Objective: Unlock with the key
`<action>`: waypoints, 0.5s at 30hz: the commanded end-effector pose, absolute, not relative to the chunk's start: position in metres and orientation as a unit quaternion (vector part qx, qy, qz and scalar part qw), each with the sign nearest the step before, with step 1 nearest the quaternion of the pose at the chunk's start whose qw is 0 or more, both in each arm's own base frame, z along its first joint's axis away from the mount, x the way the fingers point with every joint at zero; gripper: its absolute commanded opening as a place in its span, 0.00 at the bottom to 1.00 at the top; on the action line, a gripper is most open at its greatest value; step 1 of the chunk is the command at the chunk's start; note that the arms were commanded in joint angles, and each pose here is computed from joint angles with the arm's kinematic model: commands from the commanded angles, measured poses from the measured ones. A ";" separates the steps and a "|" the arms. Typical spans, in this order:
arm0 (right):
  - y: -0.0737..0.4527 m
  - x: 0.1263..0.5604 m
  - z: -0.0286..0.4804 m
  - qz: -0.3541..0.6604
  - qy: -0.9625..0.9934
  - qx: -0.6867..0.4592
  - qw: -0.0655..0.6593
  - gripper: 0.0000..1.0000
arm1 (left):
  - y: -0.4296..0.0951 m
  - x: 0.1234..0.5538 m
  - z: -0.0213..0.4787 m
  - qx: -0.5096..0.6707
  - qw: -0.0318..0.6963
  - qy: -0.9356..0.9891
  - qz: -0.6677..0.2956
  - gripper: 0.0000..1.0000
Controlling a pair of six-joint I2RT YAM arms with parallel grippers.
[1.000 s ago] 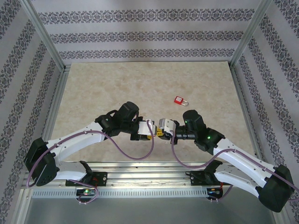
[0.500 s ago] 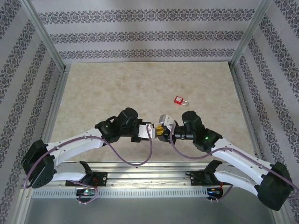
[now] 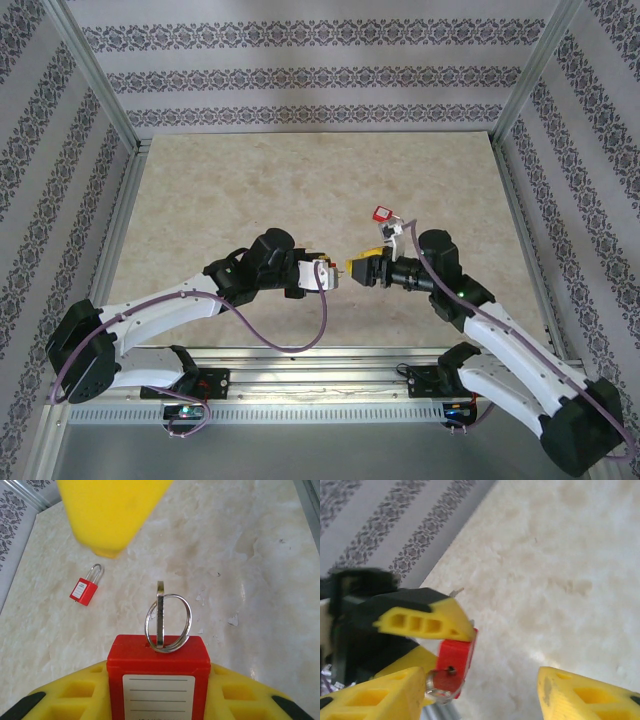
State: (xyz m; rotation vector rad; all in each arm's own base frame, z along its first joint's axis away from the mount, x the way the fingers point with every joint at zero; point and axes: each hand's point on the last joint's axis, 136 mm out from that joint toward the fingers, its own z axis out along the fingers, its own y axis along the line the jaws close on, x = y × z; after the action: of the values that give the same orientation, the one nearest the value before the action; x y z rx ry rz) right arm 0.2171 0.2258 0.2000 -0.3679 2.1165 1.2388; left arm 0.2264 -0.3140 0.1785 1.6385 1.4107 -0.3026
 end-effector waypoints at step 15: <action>0.270 0.207 0.206 0.553 0.817 -0.060 0.152 0.59 | -0.322 0.226 0.189 0.673 0.480 0.549 -0.124 0.00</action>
State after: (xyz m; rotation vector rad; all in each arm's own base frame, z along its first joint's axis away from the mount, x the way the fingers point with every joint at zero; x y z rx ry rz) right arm 0.2106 0.2621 0.1965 -0.1585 2.3386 1.5383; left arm 0.2263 -0.3143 0.1784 1.6418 1.4064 -0.3018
